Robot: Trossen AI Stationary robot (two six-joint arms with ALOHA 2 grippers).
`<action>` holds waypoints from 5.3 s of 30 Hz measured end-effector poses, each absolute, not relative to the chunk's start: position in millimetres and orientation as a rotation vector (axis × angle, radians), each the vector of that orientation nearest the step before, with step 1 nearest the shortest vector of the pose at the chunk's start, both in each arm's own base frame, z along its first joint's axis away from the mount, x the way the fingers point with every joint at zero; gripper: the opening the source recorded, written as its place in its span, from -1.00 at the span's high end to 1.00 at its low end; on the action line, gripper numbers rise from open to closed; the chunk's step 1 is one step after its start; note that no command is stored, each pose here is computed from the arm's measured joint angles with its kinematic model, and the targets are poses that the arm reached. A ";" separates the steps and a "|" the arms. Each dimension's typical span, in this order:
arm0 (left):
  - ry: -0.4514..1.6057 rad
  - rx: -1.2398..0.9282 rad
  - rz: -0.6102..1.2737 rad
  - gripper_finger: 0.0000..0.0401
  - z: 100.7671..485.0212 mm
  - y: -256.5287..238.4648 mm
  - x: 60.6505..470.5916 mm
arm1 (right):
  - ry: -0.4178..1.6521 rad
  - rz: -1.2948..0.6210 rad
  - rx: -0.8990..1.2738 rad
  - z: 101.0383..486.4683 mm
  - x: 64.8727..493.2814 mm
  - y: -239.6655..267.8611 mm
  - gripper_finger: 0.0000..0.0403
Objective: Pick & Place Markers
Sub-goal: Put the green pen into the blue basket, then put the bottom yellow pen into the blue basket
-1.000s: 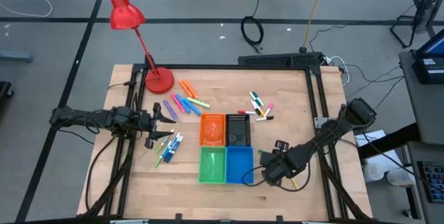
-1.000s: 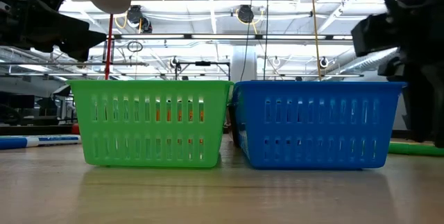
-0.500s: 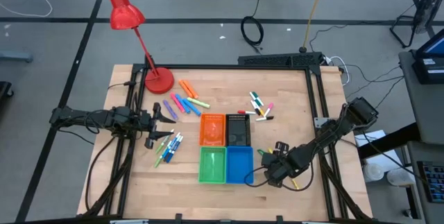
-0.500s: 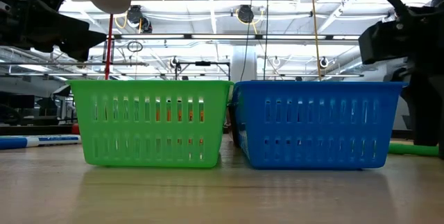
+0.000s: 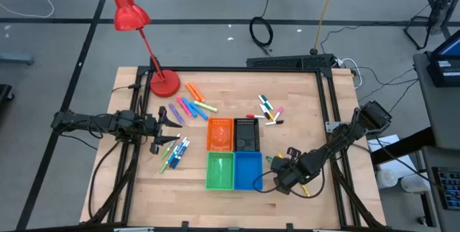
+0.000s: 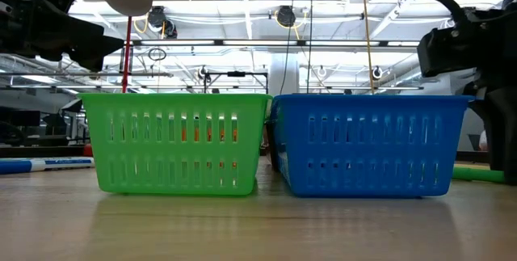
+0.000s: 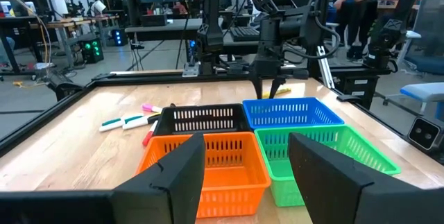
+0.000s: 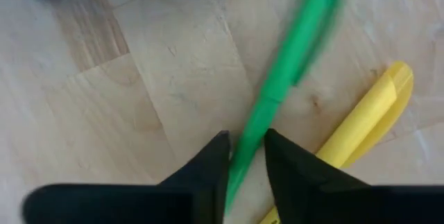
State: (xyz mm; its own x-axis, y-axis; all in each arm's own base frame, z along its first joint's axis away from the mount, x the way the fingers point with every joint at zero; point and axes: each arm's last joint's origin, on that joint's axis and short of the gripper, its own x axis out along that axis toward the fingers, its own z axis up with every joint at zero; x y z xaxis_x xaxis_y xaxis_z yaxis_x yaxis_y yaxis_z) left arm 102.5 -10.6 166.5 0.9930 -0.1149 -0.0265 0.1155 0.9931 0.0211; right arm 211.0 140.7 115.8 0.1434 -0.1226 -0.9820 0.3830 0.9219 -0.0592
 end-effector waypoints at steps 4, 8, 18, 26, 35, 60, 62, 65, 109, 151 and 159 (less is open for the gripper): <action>0.026 0.023 -0.115 -0.06 166.3 -10.6 102.5 | 1.386 -0.390 0.235 113.4 208.8 139.0 0.87; 0.026 0.023 -0.115 -0.06 166.3 -10.6 102.5 | 1.388 -0.386 0.231 112.8 208.4 138.8 0.94; 0.026 0.023 -0.115 -0.06 166.3 -10.6 102.5 | 1.314 -0.314 0.303 143.3 202.9 135.0 0.93; 0.027 0.023 -0.116 -0.06 166.0 -10.6 102.5 | 1.163 -0.231 0.429 184.8 194.4 129.5 0.93; 0.028 0.023 -0.116 -0.06 165.9 -10.6 102.5 | 0.815 0.026 0.470 215.9 216.1 142.9 0.93; 0.027 0.023 -0.116 -0.06 166.0 -10.7 102.5 | 0.529 -0.022 0.404 188.0 264.6 160.0 0.82; 0.027 0.023 -0.116 -0.06 166.0 -10.7 102.5 | 0.531 -0.022 0.403 187.9 264.5 160.0 0.78; 0.027 0.023 -0.116 -0.06 166.0 -10.6 102.5 | 0.532 -0.023 0.402 187.8 264.4 159.9 0.73; 0.027 0.023 -0.116 -0.06 166.1 -10.6 102.5 | 1.461 -0.654 0.720 182.9 143.1 139.3 0.25; 0.026 0.023 -0.115 -0.05 166.4 -10.6 102.5 | 1.573 -0.246 0.456 135.5 150.5 153.2 0.90; 0.027 0.023 -0.116 -0.06 166.3 -10.6 102.5 | 1.262 -0.014 0.522 164.3 169.0 165.4 0.92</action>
State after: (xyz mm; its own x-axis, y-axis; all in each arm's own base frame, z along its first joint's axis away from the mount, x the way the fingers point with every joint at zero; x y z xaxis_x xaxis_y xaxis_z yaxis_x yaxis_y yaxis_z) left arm 102.5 -10.6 166.3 0.9930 -0.1151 -0.0284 0.1157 0.9931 0.0211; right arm 169.0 165.4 164.3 0.3196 0.2717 -0.9078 0.2911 0.8836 0.3669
